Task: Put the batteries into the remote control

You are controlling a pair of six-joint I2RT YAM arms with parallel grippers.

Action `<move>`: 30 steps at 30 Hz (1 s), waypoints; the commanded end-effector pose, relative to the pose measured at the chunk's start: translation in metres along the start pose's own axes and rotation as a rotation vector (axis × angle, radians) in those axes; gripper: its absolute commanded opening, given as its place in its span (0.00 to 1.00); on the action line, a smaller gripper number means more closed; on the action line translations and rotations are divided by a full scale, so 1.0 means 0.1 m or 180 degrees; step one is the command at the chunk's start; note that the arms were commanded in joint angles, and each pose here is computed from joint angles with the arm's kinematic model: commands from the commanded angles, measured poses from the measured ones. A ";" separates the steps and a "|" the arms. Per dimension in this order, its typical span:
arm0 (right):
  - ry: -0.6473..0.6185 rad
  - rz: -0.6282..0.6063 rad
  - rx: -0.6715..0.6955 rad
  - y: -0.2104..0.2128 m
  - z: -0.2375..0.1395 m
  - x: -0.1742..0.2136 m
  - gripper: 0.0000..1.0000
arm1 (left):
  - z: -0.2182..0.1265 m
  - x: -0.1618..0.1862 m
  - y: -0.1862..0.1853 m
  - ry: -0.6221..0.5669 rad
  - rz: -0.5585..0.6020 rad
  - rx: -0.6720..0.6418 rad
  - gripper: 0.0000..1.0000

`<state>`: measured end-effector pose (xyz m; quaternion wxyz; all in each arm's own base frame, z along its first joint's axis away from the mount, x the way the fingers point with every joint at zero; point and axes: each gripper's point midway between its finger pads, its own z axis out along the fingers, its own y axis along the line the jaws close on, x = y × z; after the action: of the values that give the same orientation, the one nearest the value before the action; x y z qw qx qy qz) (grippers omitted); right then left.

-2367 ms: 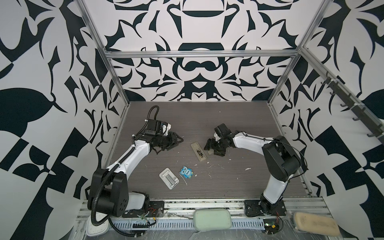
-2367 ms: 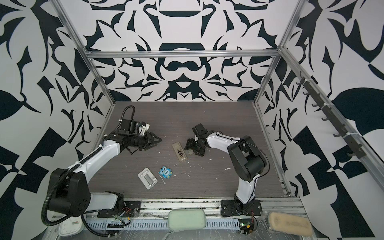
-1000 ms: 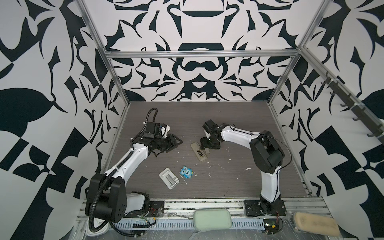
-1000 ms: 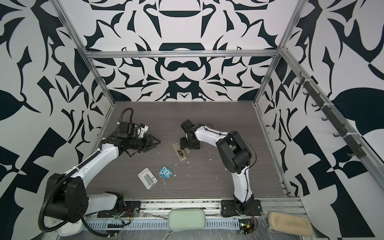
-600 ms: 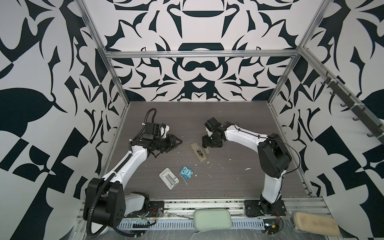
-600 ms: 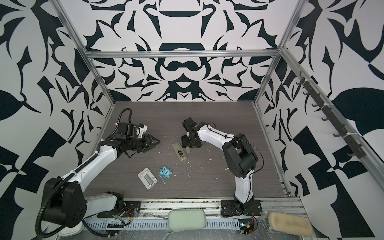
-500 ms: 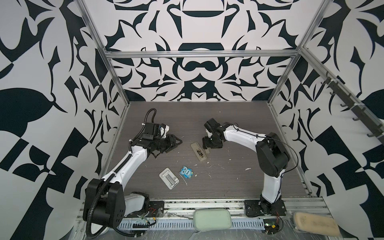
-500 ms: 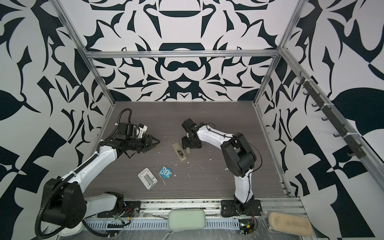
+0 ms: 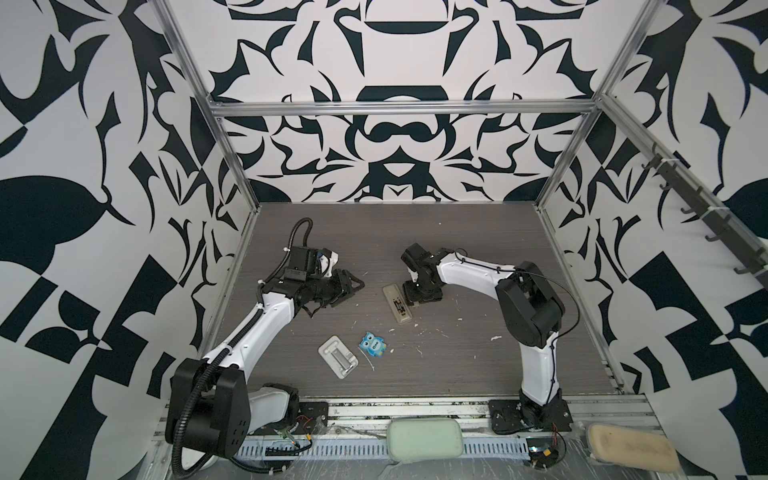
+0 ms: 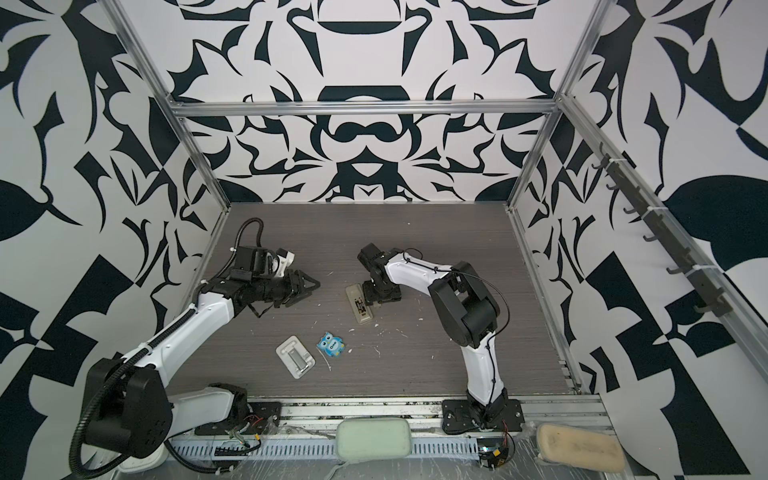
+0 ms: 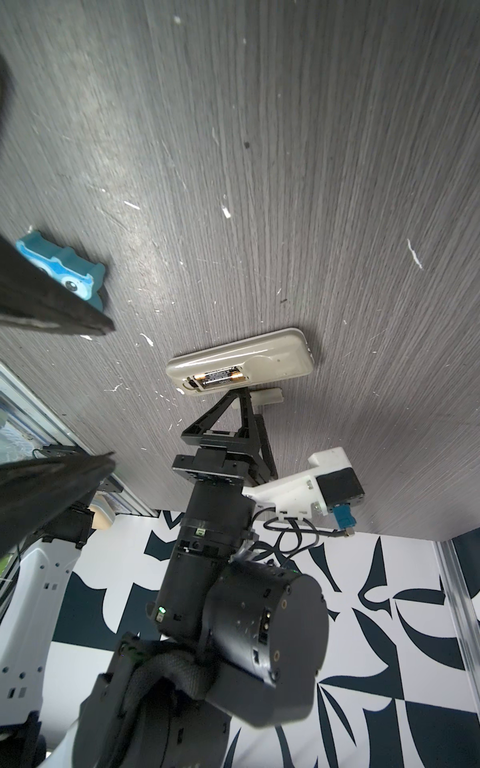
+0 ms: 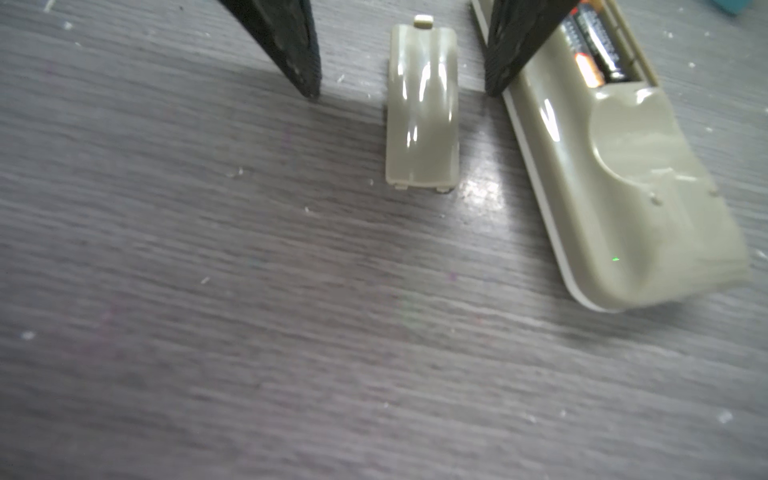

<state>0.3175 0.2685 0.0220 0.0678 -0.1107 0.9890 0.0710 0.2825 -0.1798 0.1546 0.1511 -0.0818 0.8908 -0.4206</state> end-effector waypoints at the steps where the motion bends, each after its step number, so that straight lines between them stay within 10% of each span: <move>1: 0.0025 -0.0157 0.0148 0.00 -0.04 0.02 0.62 | -0.01 0.01 -0.01 -0.0005 0.0034 0.0052 0.49; 30: 0.0063 -0.0321 0.0321 0.06 -0.03 0.05 0.33 | 0.10 -0.03 0.04 0.0115 0.0058 0.0015 0.51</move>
<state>0.3079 0.2713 0.0193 0.0612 -0.1545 0.9857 0.0273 0.2861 -0.1829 0.1419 0.1365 -0.0761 0.8939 -0.4202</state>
